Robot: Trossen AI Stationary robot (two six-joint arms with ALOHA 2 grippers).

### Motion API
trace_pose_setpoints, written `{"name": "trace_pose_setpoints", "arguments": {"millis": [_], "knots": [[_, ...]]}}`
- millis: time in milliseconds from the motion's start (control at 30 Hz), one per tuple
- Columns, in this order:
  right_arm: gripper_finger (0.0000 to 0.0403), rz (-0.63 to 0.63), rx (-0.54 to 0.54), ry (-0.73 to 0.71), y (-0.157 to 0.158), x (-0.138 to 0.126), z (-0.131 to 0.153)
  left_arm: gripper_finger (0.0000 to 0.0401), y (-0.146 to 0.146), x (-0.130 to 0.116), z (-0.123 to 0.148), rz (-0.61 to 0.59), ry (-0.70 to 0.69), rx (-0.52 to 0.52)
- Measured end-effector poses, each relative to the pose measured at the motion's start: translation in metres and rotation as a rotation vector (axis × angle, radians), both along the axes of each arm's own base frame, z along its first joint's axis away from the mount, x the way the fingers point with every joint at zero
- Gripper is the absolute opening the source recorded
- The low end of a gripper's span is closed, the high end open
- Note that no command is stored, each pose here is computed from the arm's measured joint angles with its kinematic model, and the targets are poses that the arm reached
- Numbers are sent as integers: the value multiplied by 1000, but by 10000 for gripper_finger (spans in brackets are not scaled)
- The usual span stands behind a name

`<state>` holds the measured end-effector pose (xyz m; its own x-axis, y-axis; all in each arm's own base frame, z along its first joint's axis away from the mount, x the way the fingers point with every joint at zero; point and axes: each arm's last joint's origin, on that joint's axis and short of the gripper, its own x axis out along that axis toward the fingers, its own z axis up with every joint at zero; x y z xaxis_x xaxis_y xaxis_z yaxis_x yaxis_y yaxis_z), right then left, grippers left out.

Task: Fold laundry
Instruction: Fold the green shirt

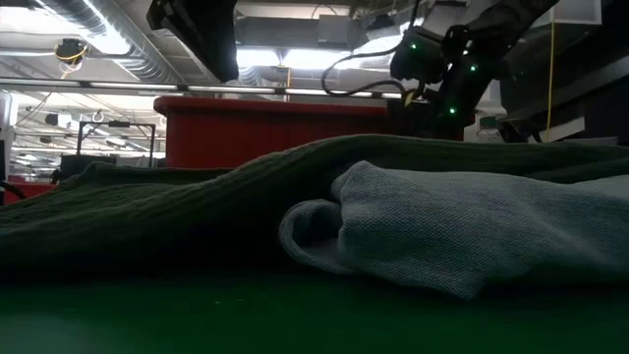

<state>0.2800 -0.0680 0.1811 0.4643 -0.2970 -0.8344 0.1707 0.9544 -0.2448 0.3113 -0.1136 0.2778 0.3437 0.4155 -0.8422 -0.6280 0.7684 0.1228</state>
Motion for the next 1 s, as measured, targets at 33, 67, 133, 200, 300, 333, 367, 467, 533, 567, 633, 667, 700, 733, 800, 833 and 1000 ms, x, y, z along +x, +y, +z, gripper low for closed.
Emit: {"name": "trace_pose_setpoints", "arguments": {"millis": [33, 67, 133, 200, 300, 333, 367, 467, 533, 567, 633, 667, 700, 733, 800, 833, 1000], "knots": [[183, 3, 1, 8, 1, -1, -3, 64, 0, 0, 0, 0, 0, 0], [183, 3, 4, 17, 1, -2, -5, 64, 0, 0, 0, 0, 0, 0], [183, 4, 8, 32, 2, -4, -9, 64, 0, 0, 0, 0, 0, 0], [181, 7, 15, 37, 2, -4, -11, 64, 0, 0, 0, 0, 0, 0], [162, 17, 34, 47, 2, -3, -15, 64, 0, 0, 0, -1, 0, 0], [151, 20, 39, 41, 2, -2, -16, 64, 0, 0, 0, -1, 0, 0], [138, 25, 49, 41, 2, -2, -16, 64, 0, 0, 0, -1, 0, 0], [89, 35, 65, 39, 3, -2, -16, 64, 0, 0, 0, -1, 0, 0], [49, 39, 76, 40, 3, -2, -11, 64, 0, 0, 0, -1, 0, 0], [29, 41, 78, 37, 4, -2, -7, 64, 0, 0, 0, -1, 0, 0], [8, 49, 85, 14, 4, 1, 4, 64, 0, 0, 0, -1, 0, 0], [10, 54, 95, 17, 4, 1, 8, 64, 0, 0, 0, -1, 1, 0], [16, 55, 106, 14, 4, 1, 14, 64, 0, 0, 0, -1, 1, 0], [21, 57, 116, 9, 4, 2, 18, 64, 0, 0, 0, -1, 1, 0], [25, 55, 145, -6, 5, 2, 29, 64, 0, 0, 0, -1, 1, 0], [23, 55, 160, -9, 5, 2, 34, 64, 0, 0, 0, -5, 3, 2], [5, 76, 227, -18, 13, 0, 51, 64, 0, 0, 0, -26, 13, 10]]}}
